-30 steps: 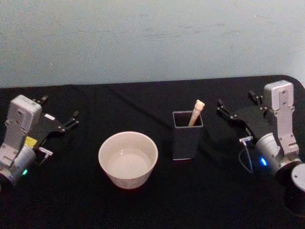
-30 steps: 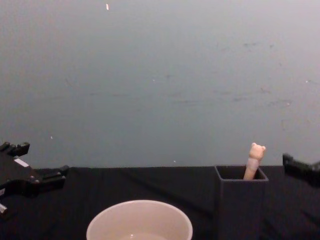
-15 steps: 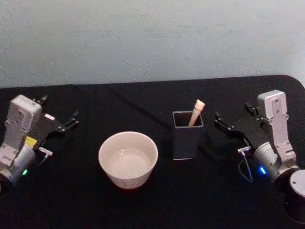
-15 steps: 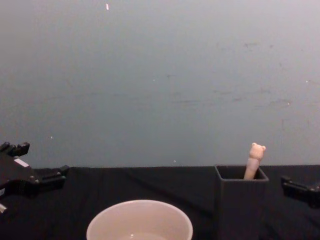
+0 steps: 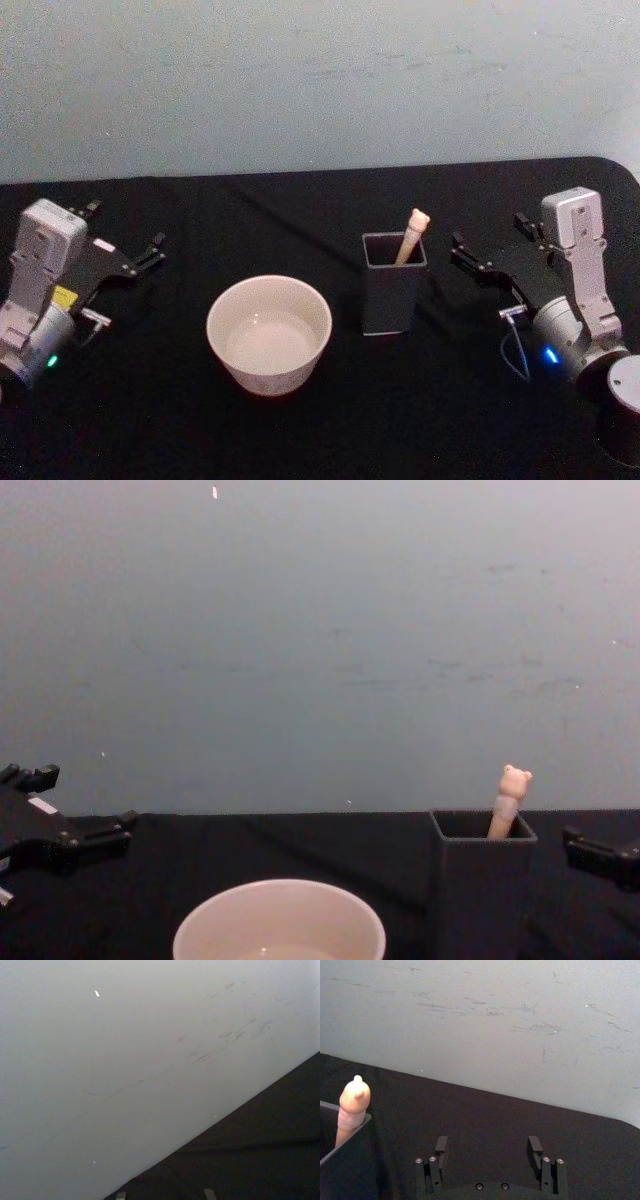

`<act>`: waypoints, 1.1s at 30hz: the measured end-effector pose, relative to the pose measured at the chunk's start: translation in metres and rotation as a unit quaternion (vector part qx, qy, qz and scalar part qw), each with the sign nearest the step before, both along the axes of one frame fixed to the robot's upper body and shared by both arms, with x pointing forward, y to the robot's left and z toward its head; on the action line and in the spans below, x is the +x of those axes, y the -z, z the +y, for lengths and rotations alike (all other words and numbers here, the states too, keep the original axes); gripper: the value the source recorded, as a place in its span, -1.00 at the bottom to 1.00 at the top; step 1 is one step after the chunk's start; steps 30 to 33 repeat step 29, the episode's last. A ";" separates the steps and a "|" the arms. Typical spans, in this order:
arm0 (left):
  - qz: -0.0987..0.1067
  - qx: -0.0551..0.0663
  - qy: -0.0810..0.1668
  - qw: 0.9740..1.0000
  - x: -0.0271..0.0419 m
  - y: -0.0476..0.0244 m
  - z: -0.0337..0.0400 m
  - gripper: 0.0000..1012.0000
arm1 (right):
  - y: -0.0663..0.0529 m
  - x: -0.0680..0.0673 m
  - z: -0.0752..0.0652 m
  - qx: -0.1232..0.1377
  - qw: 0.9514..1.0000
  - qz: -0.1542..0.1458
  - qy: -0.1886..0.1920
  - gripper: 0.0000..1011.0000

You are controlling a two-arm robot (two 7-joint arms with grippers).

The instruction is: Pick up the stirring spoon with one hand, stir inside the cup, then place it back in its original position.

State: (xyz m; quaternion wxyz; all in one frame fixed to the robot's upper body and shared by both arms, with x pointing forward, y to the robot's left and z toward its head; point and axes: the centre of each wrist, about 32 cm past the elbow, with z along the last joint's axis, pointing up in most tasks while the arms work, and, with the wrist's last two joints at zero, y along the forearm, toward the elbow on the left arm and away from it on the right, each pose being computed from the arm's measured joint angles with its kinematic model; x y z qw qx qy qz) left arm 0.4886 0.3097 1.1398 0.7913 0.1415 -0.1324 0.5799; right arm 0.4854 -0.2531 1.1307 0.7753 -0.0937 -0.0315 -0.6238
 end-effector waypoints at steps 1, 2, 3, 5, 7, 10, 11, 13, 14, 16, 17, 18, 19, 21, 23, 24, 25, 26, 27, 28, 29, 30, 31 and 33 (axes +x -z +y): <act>0.000 0.000 0.000 1.000 0.0000 0.0000 0.0000 0.98 | 0.000 0.000 0.000 0.000 1.000 0.000 0.000 0.98; 0.000 0.000 0.000 1.000 0.0000 0.0000 0.0000 0.98 | 0.000 0.000 0.000 0.000 1.000 -0.001 0.000 0.98; 0.000 0.000 0.000 1.000 0.0000 0.0000 0.0000 0.98 | 0.000 0.000 0.000 0.000 1.000 -0.001 0.000 0.98; 0.000 0.000 0.000 1.000 0.0000 0.0000 0.0000 0.98 | 0.000 0.000 0.000 0.000 1.000 -0.001 0.000 0.98; 0.000 0.000 0.000 1.000 0.0000 0.0000 0.0000 0.98 | 0.000 0.000 0.000 0.000 1.000 -0.001 0.000 0.98; 0.000 0.000 0.000 1.000 0.0000 0.0000 0.0000 0.98 | -0.001 0.000 0.000 0.000 1.000 -0.002 0.000 0.98; 0.000 0.000 0.000 1.000 0.0000 0.0000 0.0000 0.98 | -0.001 0.000 0.000 0.000 1.000 -0.002 0.000 0.98; 0.000 0.000 0.000 1.000 0.0000 0.0000 0.0000 0.98 | -0.001 0.000 0.000 0.000 1.000 -0.002 0.000 0.98; 0.000 0.000 0.000 1.000 0.0000 0.0000 0.0000 0.98 | -0.001 0.000 0.000 0.000 1.000 -0.002 0.000 0.98; 0.000 0.000 0.000 1.000 0.0000 0.0000 0.0000 0.98 | -0.001 0.000 0.000 0.000 1.000 -0.002 0.000 0.98; 0.000 0.000 0.000 1.000 0.0000 0.0000 0.0000 0.98 | -0.001 0.000 0.000 0.000 1.000 -0.002 0.000 0.98; 0.000 0.000 0.000 1.000 0.0000 0.0000 0.0000 0.98 | -0.001 0.000 0.000 0.000 1.000 -0.002 0.000 0.98; 0.000 0.000 0.000 1.000 0.0000 0.0000 0.0000 0.98 | -0.001 0.000 0.000 0.000 1.000 -0.002 0.000 0.98; 0.000 0.000 0.000 1.000 0.0000 0.0000 0.0000 0.98 | -0.001 0.000 0.000 0.000 1.000 -0.003 0.001 0.98; 0.000 0.000 0.000 1.000 0.0000 0.0000 0.0000 0.98 | -0.001 0.000 0.000 0.000 1.000 -0.003 0.001 0.98; 0.000 0.000 0.000 1.000 0.0000 0.0000 0.0000 0.98 | -0.001 0.000 0.000 0.000 1.000 -0.003 0.001 0.98; 0.000 0.000 0.000 1.000 0.0000 0.0000 0.0000 0.98 | -0.001 0.000 0.000 0.000 1.000 -0.003 0.001 0.98; 0.000 0.000 0.000 1.000 0.0000 0.0000 0.0000 0.98 | -0.001 0.000 0.000 0.000 1.000 -0.003 0.001 0.98; 0.000 0.000 0.000 1.000 0.0000 0.0000 0.0000 0.98 | -0.001 0.000 0.000 0.000 1.000 -0.003 0.001 0.98; 0.000 0.000 0.000 1.000 0.0000 0.0000 0.0000 0.98 | -0.001 0.000 0.000 0.000 1.000 -0.003 0.001 0.98; 0.000 0.000 0.000 1.000 0.0000 0.0000 0.0000 0.98 | -0.001 0.000 0.000 0.000 1.000 -0.003 0.001 0.98; 0.000 0.000 0.000 1.000 0.0000 0.0000 0.0000 0.98 | -0.001 0.000 0.000 0.000 1.000 -0.003 0.001 0.98; 0.000 0.000 0.000 1.000 0.0000 0.0000 0.0000 0.98 | -0.001 0.000 0.000 0.000 1.000 -0.003 0.001 0.98; 0.000 0.000 0.000 1.000 0.0000 0.0000 0.0000 0.98 | -0.001 0.000 0.000 0.000 1.000 -0.003 0.001 0.98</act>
